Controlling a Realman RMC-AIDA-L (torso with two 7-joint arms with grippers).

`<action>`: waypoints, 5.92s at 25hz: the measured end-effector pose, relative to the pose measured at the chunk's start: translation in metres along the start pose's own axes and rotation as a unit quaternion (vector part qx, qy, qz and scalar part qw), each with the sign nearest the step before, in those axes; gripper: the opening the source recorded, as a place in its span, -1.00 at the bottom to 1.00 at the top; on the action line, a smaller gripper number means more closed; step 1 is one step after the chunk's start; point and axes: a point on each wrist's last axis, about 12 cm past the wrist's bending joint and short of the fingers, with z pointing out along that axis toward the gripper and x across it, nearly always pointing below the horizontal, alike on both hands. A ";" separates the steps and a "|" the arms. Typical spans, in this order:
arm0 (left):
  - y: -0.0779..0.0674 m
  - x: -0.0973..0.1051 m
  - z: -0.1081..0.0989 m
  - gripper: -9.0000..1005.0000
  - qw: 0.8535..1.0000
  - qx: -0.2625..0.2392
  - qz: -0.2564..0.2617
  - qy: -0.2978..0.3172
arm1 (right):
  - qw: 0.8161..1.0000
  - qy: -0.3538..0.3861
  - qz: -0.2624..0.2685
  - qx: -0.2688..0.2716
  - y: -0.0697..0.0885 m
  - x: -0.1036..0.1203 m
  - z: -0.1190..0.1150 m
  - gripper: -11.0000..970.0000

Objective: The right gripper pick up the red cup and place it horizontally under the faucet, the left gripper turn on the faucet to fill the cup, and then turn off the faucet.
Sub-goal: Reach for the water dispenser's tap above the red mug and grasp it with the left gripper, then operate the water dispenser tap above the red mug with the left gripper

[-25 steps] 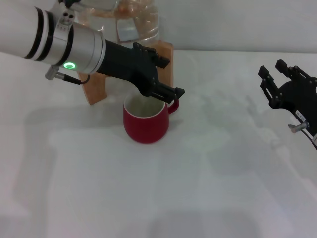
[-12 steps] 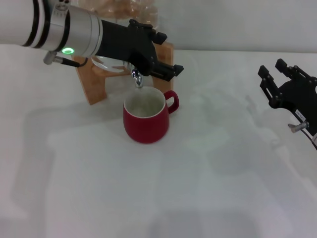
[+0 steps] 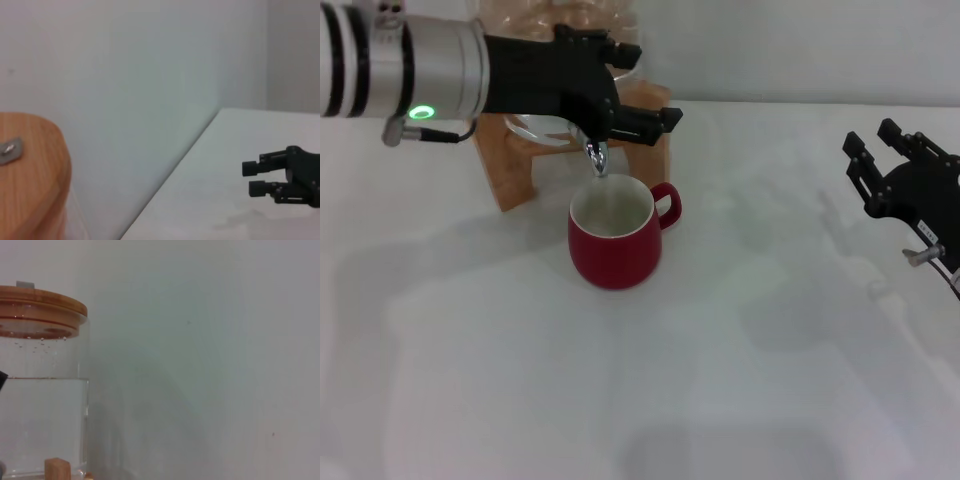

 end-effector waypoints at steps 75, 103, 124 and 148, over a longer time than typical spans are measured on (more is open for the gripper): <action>-0.017 0.048 0.001 0.75 0.999 0.011 -0.048 0.015 | 1.000 0.018 0.001 0.004 0.000 0.006 -0.006 -0.11; -0.016 0.044 0.005 0.75 0.999 0.013 -0.041 0.013 | 1.000 0.014 0.002 0.001 0.002 0.006 -0.006 -0.11; -0.012 0.040 0.009 0.75 0.999 0.008 -0.038 0.011 | 1.000 0.015 0.002 -0.003 0.003 0.006 -0.007 -0.11; -0.011 0.038 0.016 0.75 0.999 0.007 -0.035 0.009 | 1.000 0.012 0.003 -0.004 0.004 0.005 -0.006 -0.11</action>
